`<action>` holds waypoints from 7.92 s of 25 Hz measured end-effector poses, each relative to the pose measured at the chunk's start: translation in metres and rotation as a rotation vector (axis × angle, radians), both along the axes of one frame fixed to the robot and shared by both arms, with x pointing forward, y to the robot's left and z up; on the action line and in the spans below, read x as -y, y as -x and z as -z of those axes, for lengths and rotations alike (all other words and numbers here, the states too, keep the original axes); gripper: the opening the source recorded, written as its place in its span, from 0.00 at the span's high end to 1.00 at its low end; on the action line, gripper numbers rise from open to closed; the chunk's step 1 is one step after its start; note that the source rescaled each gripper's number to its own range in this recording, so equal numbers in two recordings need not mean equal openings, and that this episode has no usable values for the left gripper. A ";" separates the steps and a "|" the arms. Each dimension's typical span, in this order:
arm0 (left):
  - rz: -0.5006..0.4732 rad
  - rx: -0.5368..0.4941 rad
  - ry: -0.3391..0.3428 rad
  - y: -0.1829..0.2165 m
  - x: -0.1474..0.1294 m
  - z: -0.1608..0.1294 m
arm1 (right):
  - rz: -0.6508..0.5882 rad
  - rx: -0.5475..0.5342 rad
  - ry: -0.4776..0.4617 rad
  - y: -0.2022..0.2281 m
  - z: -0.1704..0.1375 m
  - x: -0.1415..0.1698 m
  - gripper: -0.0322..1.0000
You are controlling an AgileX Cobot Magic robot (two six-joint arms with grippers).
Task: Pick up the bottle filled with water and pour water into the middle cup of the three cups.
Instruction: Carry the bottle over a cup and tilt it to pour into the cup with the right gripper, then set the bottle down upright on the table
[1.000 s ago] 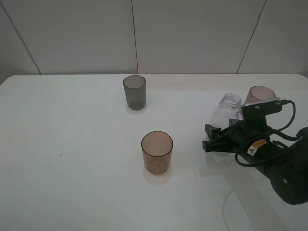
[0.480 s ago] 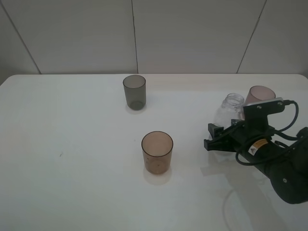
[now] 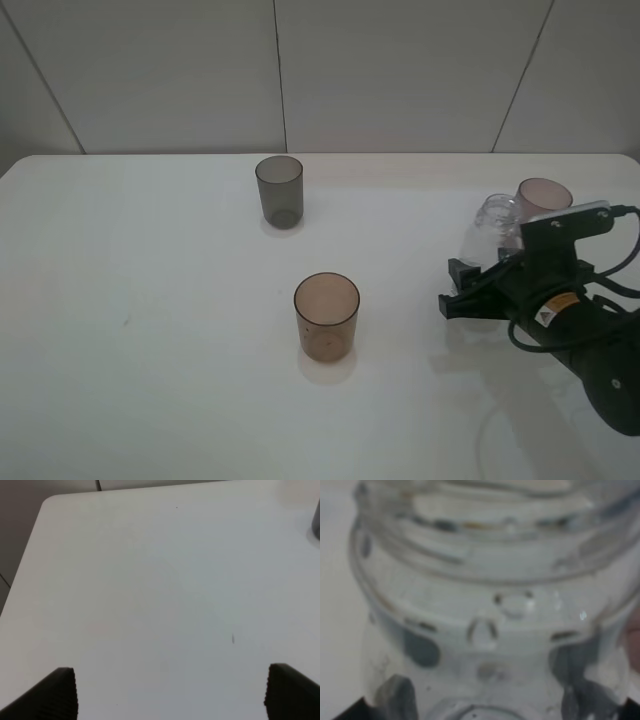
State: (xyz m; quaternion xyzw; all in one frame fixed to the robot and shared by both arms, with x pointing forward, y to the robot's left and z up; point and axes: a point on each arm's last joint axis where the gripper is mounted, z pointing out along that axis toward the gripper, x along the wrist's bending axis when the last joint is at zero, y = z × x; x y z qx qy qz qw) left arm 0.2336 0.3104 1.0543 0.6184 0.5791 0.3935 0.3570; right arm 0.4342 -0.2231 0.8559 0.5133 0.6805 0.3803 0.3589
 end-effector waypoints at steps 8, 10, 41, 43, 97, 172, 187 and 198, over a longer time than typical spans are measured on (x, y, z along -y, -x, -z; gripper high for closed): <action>0.000 0.000 0.000 0.000 0.000 0.000 | -0.062 0.075 -0.056 0.010 -0.025 -0.001 0.97; 0.000 0.000 0.000 0.000 0.000 0.000 | -0.064 0.094 -0.073 0.011 -0.033 -0.001 0.97; 0.000 0.000 0.000 0.000 0.000 0.000 | -0.567 -0.112 0.419 0.006 -0.107 -0.027 0.97; 0.000 0.000 0.000 0.000 0.000 0.000 | -0.611 -0.095 0.481 0.007 -0.107 -0.027 0.97; 0.000 0.000 0.000 0.000 0.000 0.000 | -1.126 0.174 1.254 -0.064 -0.110 -0.087 0.97; 0.000 0.000 0.000 0.000 0.000 0.000 | -1.093 0.211 1.640 -0.058 -0.101 -0.110 0.97; 0.000 0.000 0.000 0.000 0.000 0.000 | -1.064 0.214 1.713 -0.055 -0.104 -0.113 0.97; 0.000 0.000 0.000 0.000 0.000 0.000 | -1.087 0.243 1.763 -0.049 -0.105 -0.120 0.97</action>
